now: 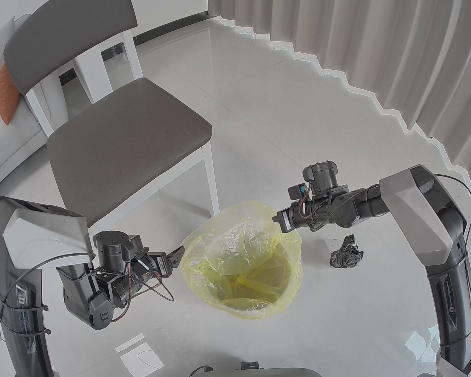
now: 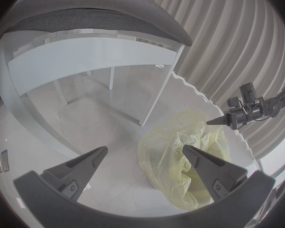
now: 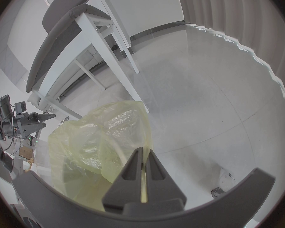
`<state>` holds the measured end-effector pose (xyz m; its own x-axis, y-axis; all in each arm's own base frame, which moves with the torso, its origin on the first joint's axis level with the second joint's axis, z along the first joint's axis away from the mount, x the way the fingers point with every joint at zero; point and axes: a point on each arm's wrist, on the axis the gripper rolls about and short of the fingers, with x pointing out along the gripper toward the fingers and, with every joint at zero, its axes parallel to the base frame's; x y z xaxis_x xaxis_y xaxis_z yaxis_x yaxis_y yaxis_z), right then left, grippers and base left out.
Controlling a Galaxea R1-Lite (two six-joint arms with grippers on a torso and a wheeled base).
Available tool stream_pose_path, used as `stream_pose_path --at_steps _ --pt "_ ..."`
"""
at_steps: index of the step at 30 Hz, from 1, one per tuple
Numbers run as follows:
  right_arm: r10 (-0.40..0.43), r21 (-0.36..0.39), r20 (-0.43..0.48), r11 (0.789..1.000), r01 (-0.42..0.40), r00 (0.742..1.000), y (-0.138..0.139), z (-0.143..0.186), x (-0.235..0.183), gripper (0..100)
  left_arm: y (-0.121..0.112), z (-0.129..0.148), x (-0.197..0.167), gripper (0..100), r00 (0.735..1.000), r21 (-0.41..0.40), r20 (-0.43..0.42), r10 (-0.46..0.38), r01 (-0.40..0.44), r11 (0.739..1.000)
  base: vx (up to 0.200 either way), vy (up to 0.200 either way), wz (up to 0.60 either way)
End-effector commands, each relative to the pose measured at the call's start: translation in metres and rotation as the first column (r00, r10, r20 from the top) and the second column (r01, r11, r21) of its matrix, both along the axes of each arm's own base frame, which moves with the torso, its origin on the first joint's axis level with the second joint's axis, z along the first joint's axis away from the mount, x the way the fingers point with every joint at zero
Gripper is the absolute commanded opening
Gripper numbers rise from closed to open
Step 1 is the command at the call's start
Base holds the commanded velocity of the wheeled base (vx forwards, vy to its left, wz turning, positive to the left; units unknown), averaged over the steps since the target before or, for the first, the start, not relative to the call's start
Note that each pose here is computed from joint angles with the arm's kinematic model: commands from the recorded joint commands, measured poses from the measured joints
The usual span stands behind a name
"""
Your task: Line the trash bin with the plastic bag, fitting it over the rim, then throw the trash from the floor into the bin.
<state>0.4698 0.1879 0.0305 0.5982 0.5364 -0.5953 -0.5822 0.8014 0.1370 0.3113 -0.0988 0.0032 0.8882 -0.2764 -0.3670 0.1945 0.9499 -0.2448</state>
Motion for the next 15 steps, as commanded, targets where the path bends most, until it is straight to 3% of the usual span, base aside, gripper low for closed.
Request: stream_pose_path --at_steps 1,7,15 --pt "0.000 -0.009 -0.025 1.000 -0.001 1.000 0.005 -0.014 0.012 0 0.000 -0.006 0.001 100 1.000 0.002 -0.014 0.003 -0.003 1.000 0.000 0.000 0.00" --pt "0.000 -0.018 -0.049 1.000 -0.001 0.999 0.008 -0.038 0.020 0 0.000 -0.013 0.001 100 1.000 -0.001 -0.005 0.003 -0.003 1.000 0.000 0.000 0.00" --pt "-0.007 -0.057 -0.147 0.998 -0.001 0.989 0.006 -0.076 0.021 0 0.000 -0.020 0.002 100 1.000 0.003 -0.020 0.001 -0.001 1.000 0.000 0.000 0.00"
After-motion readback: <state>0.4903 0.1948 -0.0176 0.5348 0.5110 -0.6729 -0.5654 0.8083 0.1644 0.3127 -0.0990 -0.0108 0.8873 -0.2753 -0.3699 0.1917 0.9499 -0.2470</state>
